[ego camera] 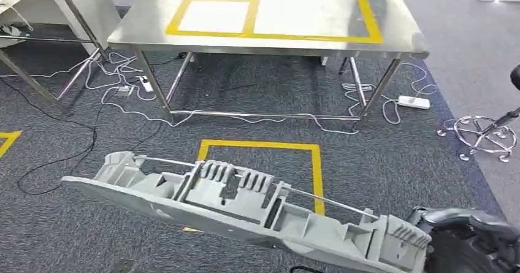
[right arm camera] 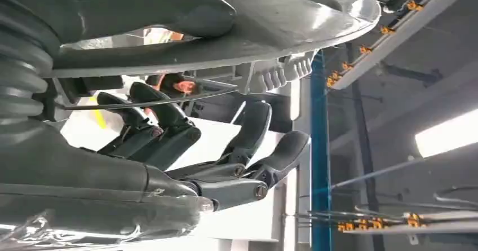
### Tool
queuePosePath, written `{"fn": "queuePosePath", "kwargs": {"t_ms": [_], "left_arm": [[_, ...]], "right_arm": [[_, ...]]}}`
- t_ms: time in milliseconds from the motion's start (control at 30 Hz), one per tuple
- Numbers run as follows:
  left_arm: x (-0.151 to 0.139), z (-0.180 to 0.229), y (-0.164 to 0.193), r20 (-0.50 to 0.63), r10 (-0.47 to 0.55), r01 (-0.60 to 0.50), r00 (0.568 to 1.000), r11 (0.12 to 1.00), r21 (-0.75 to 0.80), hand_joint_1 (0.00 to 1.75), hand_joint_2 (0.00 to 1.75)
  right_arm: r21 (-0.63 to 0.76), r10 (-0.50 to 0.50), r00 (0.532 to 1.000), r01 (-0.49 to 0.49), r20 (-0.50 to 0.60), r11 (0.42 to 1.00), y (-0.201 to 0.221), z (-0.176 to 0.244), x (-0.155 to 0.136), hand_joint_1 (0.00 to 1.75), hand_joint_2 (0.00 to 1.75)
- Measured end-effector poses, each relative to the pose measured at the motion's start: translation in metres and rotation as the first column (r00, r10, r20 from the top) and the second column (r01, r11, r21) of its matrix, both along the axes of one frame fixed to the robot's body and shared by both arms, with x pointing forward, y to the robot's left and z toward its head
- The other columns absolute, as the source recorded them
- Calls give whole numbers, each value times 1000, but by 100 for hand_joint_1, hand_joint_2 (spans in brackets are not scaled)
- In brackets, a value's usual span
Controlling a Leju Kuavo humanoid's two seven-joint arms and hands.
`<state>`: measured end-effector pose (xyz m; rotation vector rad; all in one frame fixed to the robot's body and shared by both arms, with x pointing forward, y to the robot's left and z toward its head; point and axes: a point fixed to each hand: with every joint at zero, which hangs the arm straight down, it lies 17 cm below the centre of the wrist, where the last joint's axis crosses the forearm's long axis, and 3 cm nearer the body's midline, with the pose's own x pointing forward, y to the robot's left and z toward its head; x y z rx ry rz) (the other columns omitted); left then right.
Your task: Take the parts from the cabinet and place them on the table.
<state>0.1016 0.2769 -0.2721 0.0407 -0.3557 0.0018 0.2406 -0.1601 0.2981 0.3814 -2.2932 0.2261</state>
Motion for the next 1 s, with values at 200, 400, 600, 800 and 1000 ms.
{"fn": "queuePosePath", "kwargs": {"t_ms": [200,400,600,800,1000], "left_arm": [[-2,0,0,-3,-3,3,1000,1000,-2,0,0],[-1,0,0,-1,-6,6,1000,1000,-1,0,0],[1,0,0,3,-11,11,1000,1000,-2,0,0],[-2,0,1,0,-11,11,1000,1000,0,0,0],[-1,0,1,4,-12,12,1000,1000,-2,0,0]], "right_arm": [[-6,-4,1000,4,-5,1000,-1,-2,0,175,175],[-7,-8,1000,8,-6,1000,-2,-2,0,175,175],[-7,-12,1000,12,-2,1000,-2,-1,0,175,175],[-7,-13,1000,13,-4,1000,-2,-1,0,175,175],[-6,-15,1000,15,-3,1000,-3,-1,0,175,175]]}}
